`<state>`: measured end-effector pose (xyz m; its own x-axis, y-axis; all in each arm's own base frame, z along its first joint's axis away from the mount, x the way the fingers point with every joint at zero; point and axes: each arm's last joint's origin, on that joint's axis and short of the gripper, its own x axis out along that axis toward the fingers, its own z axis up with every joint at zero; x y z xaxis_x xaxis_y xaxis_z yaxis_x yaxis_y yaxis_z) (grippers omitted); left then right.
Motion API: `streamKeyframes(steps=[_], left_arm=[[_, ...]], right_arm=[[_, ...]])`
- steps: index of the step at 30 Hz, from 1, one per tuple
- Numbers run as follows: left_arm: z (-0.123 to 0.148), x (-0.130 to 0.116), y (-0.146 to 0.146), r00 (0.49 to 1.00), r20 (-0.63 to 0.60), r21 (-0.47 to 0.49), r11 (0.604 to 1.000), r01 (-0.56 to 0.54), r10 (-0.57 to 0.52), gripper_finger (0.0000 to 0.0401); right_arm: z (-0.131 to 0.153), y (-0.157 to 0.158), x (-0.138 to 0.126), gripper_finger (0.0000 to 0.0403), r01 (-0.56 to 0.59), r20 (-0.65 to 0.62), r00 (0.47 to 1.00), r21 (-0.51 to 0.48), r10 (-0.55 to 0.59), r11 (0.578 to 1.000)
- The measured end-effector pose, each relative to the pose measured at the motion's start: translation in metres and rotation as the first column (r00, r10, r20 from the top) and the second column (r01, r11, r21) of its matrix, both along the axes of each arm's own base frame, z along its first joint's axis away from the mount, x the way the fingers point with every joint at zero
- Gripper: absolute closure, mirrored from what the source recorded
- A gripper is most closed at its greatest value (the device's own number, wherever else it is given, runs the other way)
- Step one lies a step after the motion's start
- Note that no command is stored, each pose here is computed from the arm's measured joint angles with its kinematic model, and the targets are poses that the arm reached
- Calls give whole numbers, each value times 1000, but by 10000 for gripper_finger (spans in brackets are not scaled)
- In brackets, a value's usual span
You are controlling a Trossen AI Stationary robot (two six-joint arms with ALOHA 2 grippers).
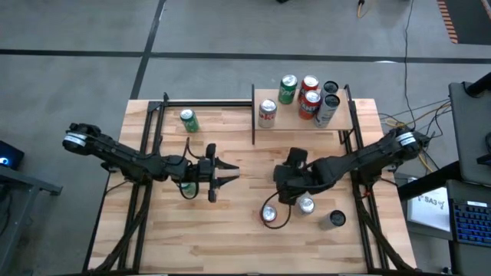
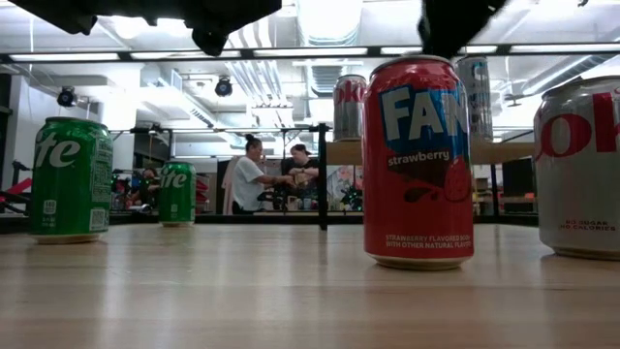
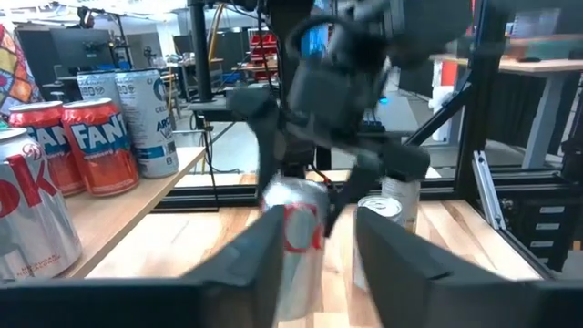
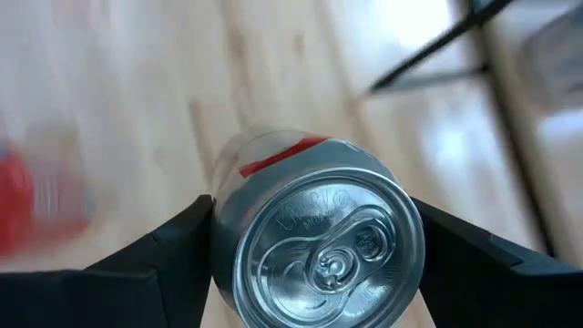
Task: Place canned beverage on shelf
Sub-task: Put the left silver soda can on the back of the shelf aligned with the other silver soda can
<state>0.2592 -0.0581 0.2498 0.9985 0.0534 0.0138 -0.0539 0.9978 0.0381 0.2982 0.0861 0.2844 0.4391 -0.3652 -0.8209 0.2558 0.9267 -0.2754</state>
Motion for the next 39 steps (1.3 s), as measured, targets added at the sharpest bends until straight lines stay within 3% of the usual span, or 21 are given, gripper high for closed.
streamKeyframes(steps=[8,14,22,39], left_arm=[[-16,11,-2,998,-54,5,1000,-26,26,140],[-32,26,-2,981,-118,97,985,-140,151,89],[-46,41,-1,916,-183,225,922,-316,358,77],[-61,56,0,889,-219,266,902,-342,401,85]], right_arm=[[19,-3,20,116,-83,226,969,-79,99,993],[19,-11,36,116,-115,270,951,-140,150,983],[14,-21,46,116,-86,285,950,-146,125,986],[4,-23,64,116,-73,336,934,-151,121,986]])
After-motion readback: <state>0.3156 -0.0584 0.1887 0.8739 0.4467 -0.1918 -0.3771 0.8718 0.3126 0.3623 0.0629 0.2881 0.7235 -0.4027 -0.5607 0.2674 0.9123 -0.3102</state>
